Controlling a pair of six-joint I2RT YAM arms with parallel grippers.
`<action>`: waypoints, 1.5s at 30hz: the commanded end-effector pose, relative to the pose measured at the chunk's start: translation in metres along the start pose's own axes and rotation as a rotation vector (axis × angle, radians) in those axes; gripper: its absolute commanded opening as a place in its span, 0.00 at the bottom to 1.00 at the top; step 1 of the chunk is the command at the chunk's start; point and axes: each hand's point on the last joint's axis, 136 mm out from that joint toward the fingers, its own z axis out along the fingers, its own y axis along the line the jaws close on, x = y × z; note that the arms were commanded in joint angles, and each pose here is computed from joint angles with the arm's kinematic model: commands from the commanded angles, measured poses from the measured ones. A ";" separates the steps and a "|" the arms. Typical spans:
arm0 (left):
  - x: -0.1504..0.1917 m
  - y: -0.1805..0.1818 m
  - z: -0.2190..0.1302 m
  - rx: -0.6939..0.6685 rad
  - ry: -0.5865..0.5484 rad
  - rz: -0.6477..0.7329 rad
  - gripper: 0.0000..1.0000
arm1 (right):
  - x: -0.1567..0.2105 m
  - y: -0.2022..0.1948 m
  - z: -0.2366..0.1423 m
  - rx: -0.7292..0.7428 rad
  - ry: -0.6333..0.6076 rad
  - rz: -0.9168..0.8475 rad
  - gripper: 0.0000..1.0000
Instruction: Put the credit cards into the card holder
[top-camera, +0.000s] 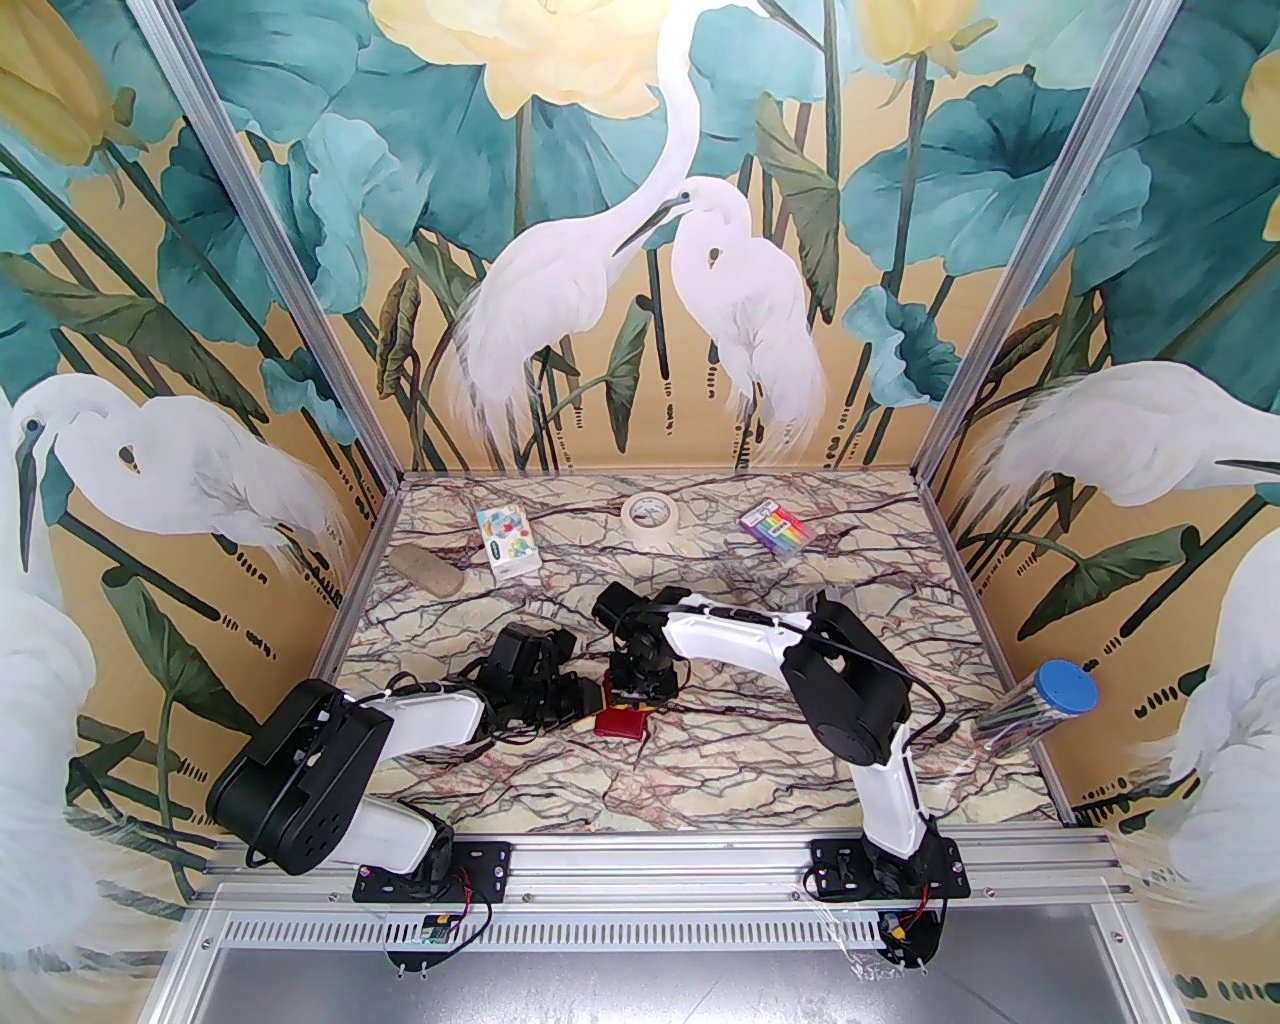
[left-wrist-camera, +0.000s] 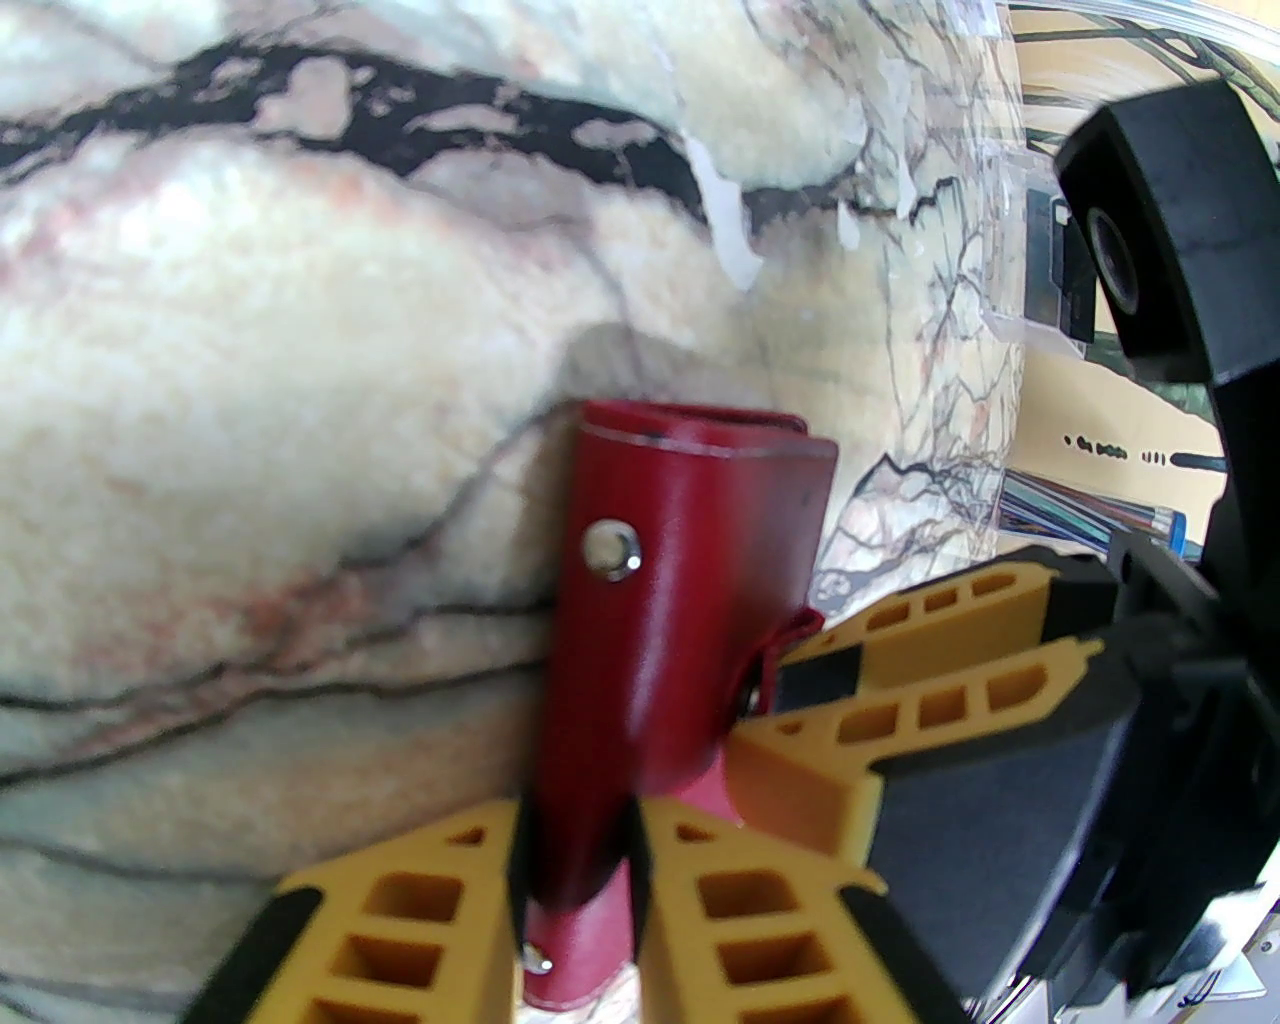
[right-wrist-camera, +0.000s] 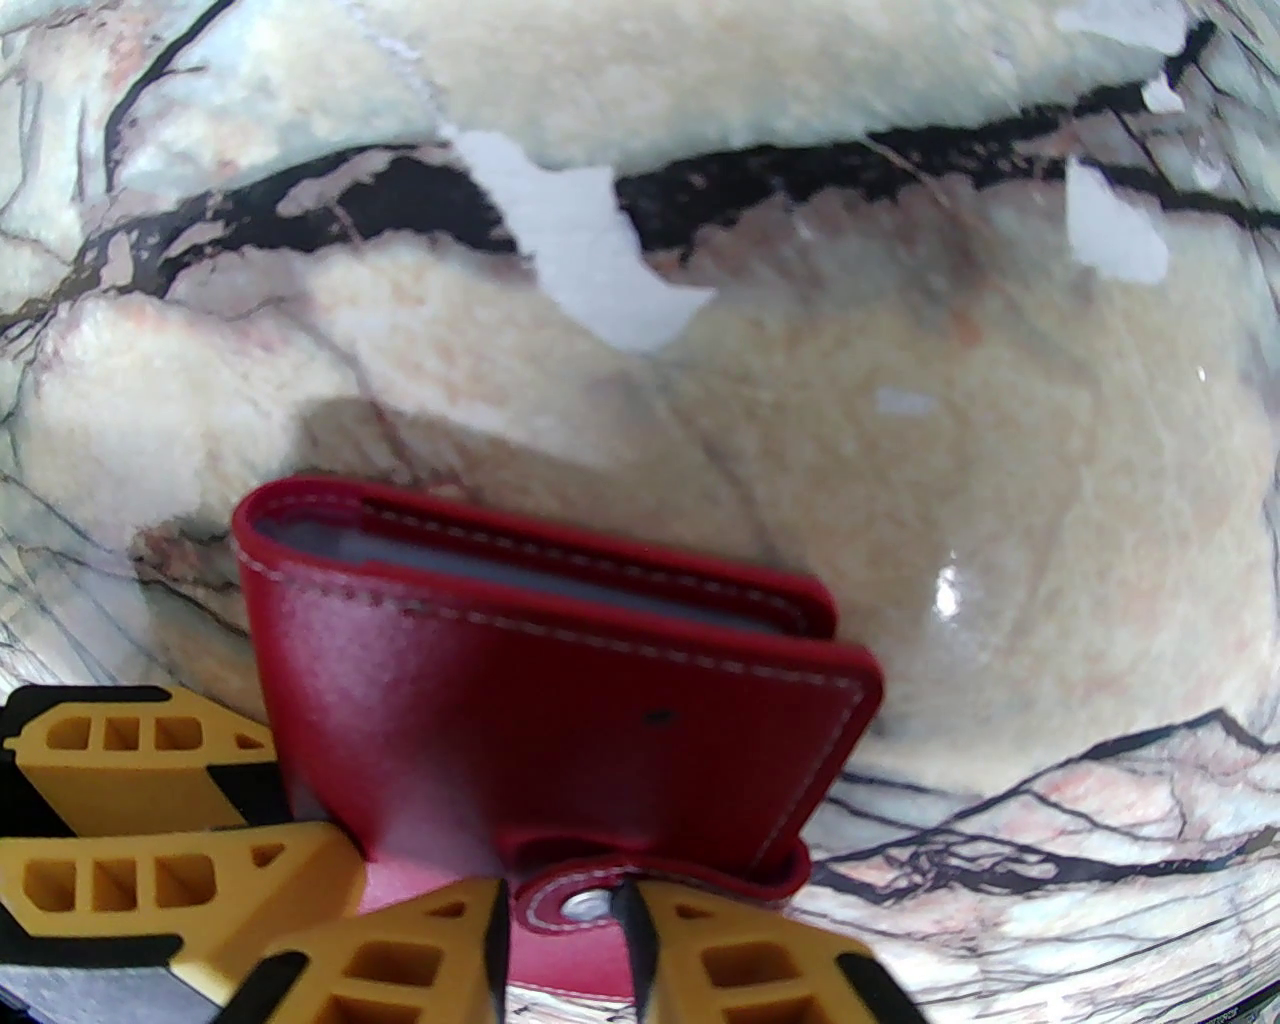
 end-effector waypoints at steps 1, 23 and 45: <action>0.014 0.011 0.009 -0.016 0.051 -0.019 0.23 | 0.005 -0.038 0.043 0.143 0.039 0.007 0.25; 0.016 0.017 0.012 -0.036 0.063 -0.030 0.16 | 0.004 -0.026 0.028 0.053 0.004 0.014 0.13; 0.017 0.023 0.011 -0.071 0.062 -0.037 0.00 | -0.001 -0.015 -0.003 0.002 -0.047 -0.012 0.00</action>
